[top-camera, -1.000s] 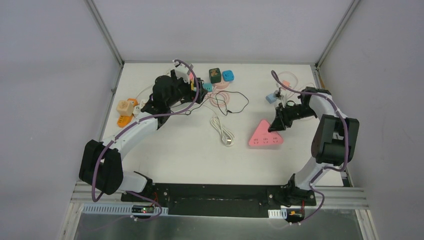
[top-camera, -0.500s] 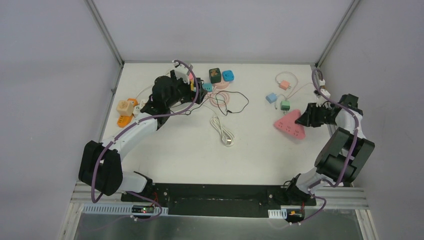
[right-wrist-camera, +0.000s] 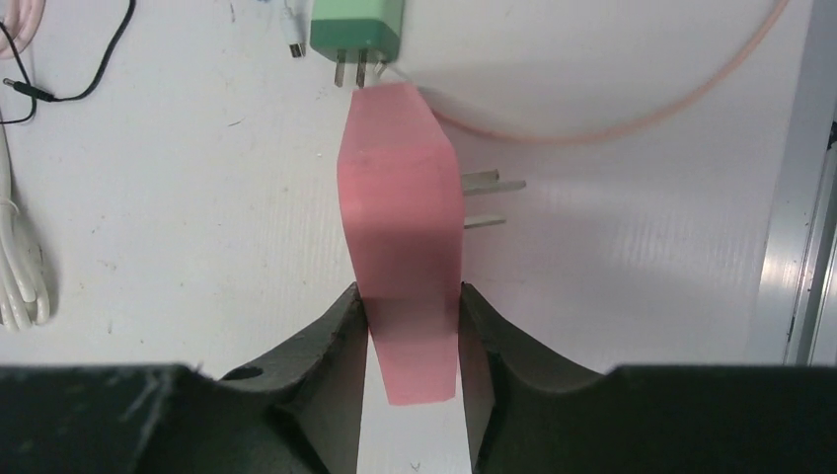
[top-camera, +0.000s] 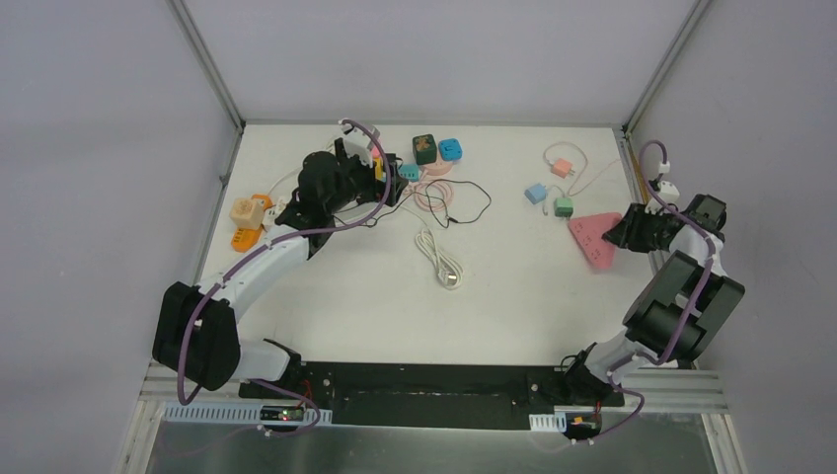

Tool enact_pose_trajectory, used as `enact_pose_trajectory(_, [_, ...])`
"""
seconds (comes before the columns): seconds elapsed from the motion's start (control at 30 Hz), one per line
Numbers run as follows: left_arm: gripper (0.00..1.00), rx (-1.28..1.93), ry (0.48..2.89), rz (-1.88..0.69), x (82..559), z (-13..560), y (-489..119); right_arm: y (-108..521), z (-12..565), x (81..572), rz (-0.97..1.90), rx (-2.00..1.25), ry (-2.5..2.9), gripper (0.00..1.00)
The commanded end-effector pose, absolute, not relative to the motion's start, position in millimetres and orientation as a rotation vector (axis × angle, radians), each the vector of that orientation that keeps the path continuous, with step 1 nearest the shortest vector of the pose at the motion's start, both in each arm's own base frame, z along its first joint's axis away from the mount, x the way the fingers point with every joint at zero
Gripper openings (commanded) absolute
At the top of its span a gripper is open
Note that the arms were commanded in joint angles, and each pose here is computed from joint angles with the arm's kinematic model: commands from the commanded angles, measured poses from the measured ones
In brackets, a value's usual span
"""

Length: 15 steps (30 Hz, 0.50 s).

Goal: Pull the plug off the socket
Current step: Place the socket at the corner of the board.

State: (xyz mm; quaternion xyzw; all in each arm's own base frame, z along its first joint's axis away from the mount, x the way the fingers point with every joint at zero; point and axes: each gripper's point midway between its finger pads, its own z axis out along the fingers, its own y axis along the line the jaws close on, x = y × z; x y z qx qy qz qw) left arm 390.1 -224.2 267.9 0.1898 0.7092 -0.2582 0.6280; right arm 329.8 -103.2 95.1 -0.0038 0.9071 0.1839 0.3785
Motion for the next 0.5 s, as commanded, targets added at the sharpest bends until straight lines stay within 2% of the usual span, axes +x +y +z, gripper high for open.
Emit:
enact_pose_trajectory(0.0, [0.99, 0.424, 1.552, -0.564, 386.8, 290.6, -214.0, -122.7, 79.7, 326.8, 0.4, 0.05, 2.375, 0.39])
enact_pose_trajectory(0.1, [0.99, 0.423, 1.552, -0.563, 386.5, 290.6, -213.7, -123.8, 77.7, 325.8, 0.397, 0.057, 2.384, 0.47])
enact_pose_trajectory(0.37, [0.99, 0.419, 1.555, -0.551, 386.4, 290.2, -210.7, -128.3, 79.8, 320.7, 0.367, 0.054, 2.396, 0.62])
enact_pose_trajectory(0.47, [0.99, 0.419, 1.554, -0.552, 386.4, 290.2, -210.7, -129.4, 87.6, 316.8, 0.333, 0.025, 2.4, 0.73])
